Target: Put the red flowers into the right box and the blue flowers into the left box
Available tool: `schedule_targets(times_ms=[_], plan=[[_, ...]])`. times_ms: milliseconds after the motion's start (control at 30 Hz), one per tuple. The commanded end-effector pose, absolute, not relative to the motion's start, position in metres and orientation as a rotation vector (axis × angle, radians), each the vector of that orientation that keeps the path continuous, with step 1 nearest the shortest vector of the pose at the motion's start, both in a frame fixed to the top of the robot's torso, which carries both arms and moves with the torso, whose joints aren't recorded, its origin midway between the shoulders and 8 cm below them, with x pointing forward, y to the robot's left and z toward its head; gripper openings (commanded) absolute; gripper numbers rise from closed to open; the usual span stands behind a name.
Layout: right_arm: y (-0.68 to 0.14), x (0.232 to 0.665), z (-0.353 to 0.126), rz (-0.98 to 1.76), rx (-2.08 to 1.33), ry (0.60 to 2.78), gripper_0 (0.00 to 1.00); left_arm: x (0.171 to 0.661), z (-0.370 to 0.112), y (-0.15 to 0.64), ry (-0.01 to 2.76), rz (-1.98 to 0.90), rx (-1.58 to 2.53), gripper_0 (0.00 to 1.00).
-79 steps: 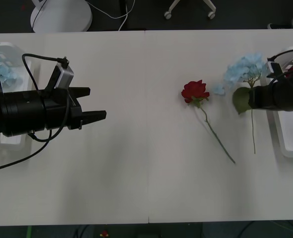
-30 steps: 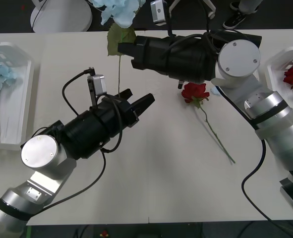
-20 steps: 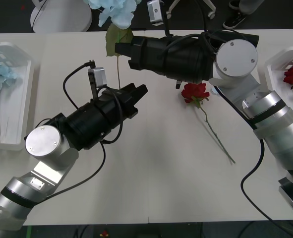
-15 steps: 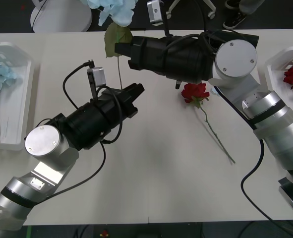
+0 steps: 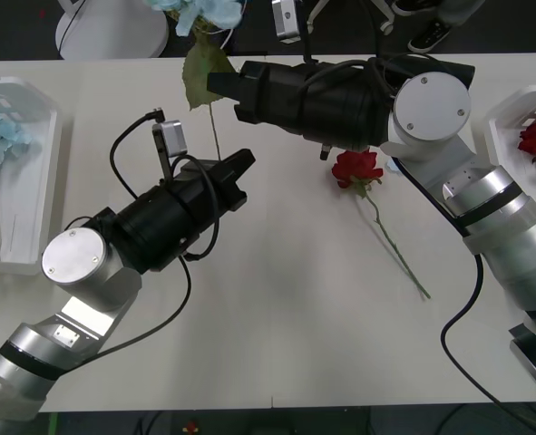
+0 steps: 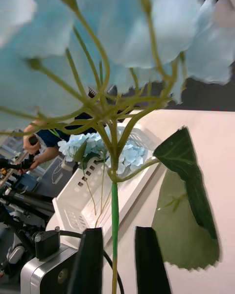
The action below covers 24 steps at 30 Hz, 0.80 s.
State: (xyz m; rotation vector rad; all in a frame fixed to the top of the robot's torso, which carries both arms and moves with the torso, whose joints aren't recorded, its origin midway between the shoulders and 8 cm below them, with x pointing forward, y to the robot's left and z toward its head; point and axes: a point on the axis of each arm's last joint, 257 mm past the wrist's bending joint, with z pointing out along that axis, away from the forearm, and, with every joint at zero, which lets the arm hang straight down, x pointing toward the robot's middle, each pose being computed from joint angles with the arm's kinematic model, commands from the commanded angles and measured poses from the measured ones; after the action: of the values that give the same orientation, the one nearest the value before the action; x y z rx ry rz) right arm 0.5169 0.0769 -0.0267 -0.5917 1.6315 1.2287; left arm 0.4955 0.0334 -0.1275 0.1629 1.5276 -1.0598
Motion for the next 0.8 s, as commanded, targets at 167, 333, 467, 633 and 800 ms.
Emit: schedule_targets(times_ms=[167, 333, 467, 633, 800], plan=[[0.094, 0.507, 0.013, 1.219, -0.647, 1.536, 0.97, 0.511, -0.107, 0.096, 1.505, -0.960, 0.199, 0.00], [0.083, 0.511, 0.008, 1.187, -0.664, 1.560, 0.98, 0.510, -0.109, 0.153, 1.541, -0.896, 0.222, 0.00], [0.061, 0.515, -0.007, 1.137, -0.705, 1.625, 0.98, 0.511, -0.110, 0.211, 1.571, -0.844, 0.199, 0.00], [0.016, 0.524, -0.037, 1.019, -0.755, 1.795, 0.98, 0.523, -0.114, 0.303, 1.607, -0.707, 0.134, 0.00], [-0.039, 0.534, -0.080, 0.820, -0.779, 2.032, 0.98, 0.537, -0.119, 0.417, 1.649, -0.448, 0.035, 0.00]])
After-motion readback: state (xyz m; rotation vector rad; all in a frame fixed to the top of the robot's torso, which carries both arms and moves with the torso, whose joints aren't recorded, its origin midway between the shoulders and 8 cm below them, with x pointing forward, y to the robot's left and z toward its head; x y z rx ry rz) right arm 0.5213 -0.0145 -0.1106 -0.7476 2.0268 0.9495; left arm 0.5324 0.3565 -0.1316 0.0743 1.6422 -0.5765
